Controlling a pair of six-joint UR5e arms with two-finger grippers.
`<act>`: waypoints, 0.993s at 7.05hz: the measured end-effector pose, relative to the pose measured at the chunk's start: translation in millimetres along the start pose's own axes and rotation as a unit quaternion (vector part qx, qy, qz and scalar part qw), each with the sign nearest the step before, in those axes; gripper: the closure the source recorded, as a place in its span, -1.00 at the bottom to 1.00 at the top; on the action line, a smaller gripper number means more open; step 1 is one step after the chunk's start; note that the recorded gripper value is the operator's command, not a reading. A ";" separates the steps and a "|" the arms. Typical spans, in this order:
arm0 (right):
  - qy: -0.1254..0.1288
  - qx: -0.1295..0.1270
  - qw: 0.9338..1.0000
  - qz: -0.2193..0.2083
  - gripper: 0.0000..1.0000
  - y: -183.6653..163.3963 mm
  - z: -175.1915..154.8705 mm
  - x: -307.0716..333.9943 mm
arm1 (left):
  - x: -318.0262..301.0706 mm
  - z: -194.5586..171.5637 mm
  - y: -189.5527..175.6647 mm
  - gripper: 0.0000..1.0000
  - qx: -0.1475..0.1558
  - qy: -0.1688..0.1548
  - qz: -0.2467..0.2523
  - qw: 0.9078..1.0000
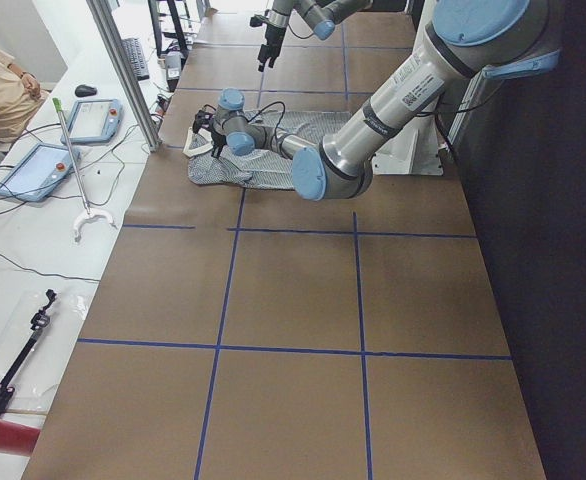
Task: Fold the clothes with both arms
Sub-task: 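Move the left gripper along the shirt while right gripper moves toward hem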
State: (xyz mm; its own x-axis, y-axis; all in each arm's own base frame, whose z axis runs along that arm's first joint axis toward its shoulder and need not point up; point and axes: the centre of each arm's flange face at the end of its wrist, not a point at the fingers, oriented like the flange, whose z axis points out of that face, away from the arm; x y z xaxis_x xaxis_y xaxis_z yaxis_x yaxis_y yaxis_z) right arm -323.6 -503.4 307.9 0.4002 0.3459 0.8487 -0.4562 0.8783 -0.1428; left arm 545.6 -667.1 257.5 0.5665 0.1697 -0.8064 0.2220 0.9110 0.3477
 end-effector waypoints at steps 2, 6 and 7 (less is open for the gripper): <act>0.001 0.003 1.000 -0.001 -1.00 2.9 2.5 -2.2 | 1.6 -4.5 6.2 -0.24 0.006 0.013 0.004 1.000; 0.012 0.014 0.999 0.049 -0.96 85.4 15.4 -27.3 | 9.2 -90.6 100.3 -0.31 0.010 0.106 -0.027 0.994; 0.025 0.019 0.997 0.065 -0.93 138.0 17.8 -31.8 | 4.6 -109.8 117.7 -0.31 0.007 0.118 -0.033 0.992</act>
State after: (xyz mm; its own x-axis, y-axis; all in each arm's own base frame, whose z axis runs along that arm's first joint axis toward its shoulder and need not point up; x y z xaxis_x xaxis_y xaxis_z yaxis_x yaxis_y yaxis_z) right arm -413.4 -399.1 270.2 0.3742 0.4723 0.7981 -0.5359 0.8125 -0.2295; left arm 487.3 -517.8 242.1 0.3488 0.1946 -0.9167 0.2636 0.9183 0.2953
